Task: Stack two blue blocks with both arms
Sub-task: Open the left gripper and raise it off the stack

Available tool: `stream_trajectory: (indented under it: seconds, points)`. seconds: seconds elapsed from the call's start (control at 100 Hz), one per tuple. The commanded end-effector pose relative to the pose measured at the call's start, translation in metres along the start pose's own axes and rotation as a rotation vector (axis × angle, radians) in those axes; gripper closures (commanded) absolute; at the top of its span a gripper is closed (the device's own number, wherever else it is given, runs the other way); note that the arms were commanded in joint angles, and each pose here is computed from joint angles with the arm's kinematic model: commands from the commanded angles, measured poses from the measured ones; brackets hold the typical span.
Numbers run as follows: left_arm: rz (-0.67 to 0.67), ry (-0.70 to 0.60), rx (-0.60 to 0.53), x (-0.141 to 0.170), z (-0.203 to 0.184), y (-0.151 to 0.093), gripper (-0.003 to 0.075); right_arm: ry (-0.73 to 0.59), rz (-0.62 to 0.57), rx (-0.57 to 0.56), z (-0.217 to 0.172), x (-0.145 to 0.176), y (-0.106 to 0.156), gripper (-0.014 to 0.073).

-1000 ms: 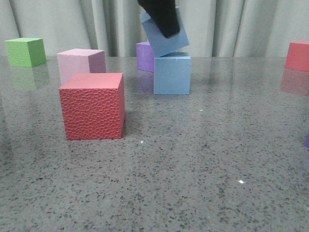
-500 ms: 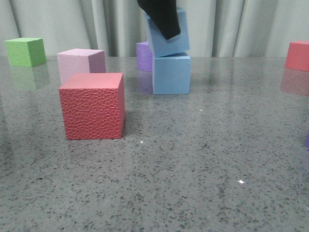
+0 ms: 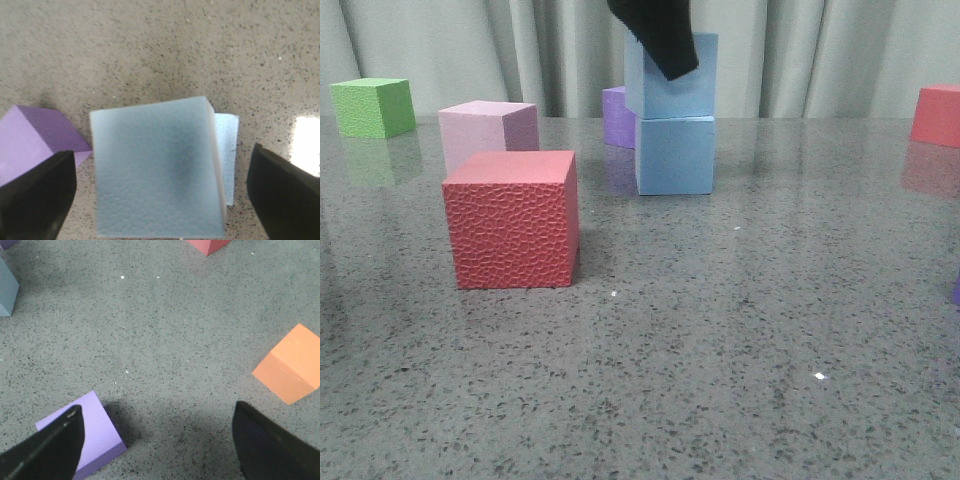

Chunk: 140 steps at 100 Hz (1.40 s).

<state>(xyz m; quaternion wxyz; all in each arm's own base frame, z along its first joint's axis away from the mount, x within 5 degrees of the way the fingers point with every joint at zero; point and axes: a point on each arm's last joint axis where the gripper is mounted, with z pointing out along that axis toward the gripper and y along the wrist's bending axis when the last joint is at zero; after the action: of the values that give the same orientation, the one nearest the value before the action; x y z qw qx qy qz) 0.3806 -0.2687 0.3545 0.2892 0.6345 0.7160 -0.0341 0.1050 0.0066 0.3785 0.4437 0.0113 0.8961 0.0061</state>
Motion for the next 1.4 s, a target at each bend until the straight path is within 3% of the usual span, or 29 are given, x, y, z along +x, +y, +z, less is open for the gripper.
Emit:
stream_trajectory:
  seconds: [0.0,0.46,0.56,0.96,1.16,1.39]
  points:
    - [-0.012,-0.091,-0.068,-0.014,-0.054,-0.002,0.0055,-0.09,-0.009,0.003,-0.006,-0.01,-0.001,-0.0005]
    - [-0.243,-0.098,-0.251,-0.008,-0.118,0.0,0.0057,-0.09,-0.009,0.003,-0.006,-0.01,-0.001,-0.0005]
    - [-0.351,-0.109,-0.289,-0.002,-0.131,0.003,0.0057,-0.09,-0.009,0.003,-0.006,-0.01,-0.001,-0.0005]
    - [-0.695,-0.204,-0.418,0.055,-0.201,0.032,0.0057,-0.08,-0.009,0.006,-0.006,-0.009,-0.001,-0.0005]
    - [-0.789,-0.241,-0.483,0.081,-0.238,0.031,0.0057,-0.079,-0.009,0.006,-0.005,-0.009,-0.001,-0.0005]
    - [-0.874,-0.165,-0.502,0.116,-0.251,0.011,0.0059,-0.068,-0.008,0.008,-0.005,-0.008,-0.001,-0.0005]
